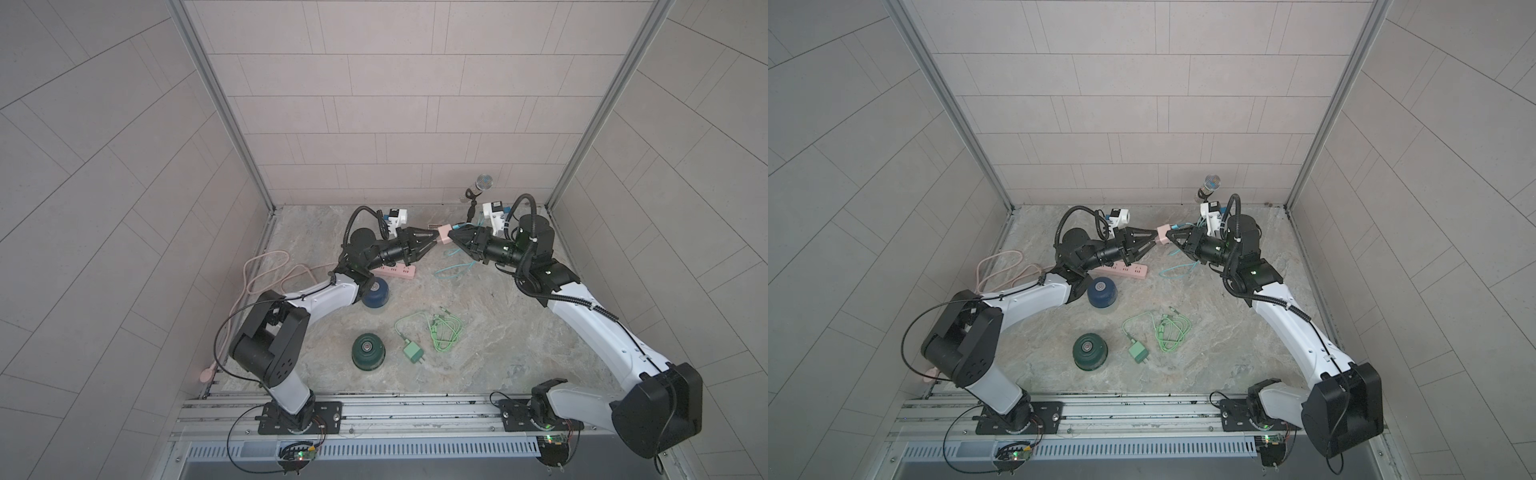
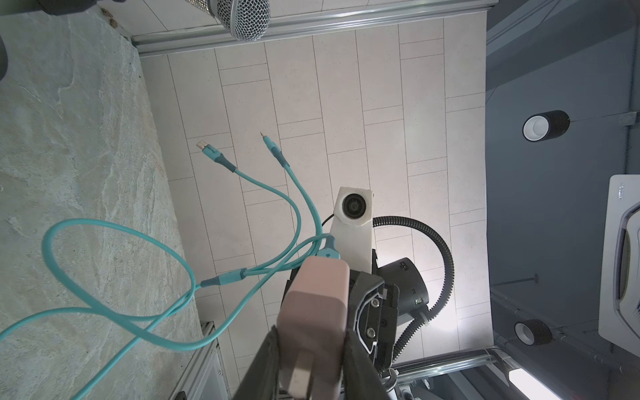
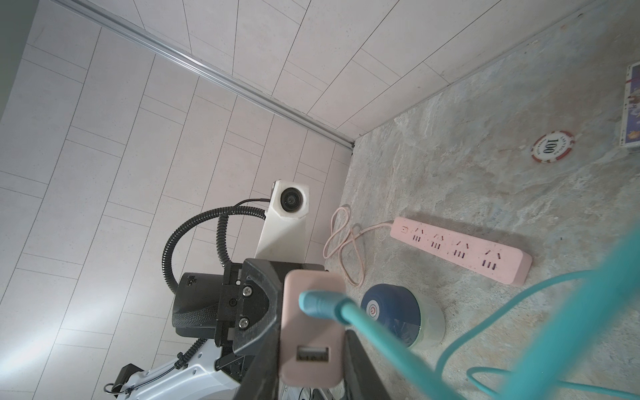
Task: Charge the cordless meat grinders
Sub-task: Pick up the plug from the center of the board.
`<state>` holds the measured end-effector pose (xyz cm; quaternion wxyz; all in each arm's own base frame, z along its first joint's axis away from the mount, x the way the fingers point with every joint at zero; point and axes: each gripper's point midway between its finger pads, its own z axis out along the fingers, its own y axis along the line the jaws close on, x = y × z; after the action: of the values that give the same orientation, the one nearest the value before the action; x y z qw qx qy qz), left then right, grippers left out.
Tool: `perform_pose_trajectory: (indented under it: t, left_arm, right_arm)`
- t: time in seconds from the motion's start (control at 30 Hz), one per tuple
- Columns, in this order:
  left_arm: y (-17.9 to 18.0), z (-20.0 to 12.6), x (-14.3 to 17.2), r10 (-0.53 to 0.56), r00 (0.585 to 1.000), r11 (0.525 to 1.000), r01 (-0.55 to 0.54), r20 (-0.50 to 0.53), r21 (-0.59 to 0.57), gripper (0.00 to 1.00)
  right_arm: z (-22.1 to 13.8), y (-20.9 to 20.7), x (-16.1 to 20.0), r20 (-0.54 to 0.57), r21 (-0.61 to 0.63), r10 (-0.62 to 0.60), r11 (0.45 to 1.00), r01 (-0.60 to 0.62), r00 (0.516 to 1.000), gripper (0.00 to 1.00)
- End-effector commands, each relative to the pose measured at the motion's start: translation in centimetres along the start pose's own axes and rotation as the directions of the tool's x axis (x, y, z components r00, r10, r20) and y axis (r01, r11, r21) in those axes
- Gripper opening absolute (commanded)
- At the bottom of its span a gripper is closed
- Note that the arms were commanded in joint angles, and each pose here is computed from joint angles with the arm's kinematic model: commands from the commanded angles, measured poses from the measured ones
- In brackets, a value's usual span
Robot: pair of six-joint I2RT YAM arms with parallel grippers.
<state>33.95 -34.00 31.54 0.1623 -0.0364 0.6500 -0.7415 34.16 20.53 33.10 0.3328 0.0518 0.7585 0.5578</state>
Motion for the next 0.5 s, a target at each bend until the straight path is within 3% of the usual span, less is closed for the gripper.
perform_pose_trajectory:
  t: [0.0,0.2,0.47]
  left_arm:
    - [-2.8,-0.2,1.1,0.066,0.997,0.995,-0.063,-0.043,0.075,0.18]
    - [-2.8,-0.1,1.7,0.072,0.994,0.995,-0.066,-0.084,0.075,0.19]
    - [-2.3,-0.1,2.3,0.082,0.988,0.996,-0.076,-0.129,0.051,0.2]
  right_arm:
    - [0.2,0.0,0.3,-0.038,-0.004,-0.013,1.0,0.013,0.999,0.45]
    - [0.4,0.5,0.3,-0.068,-0.031,-0.019,0.999,0.017,0.998,0.49]
    - [0.5,1.4,0.9,-0.118,-0.072,-0.026,0.997,0.017,0.993,0.37]
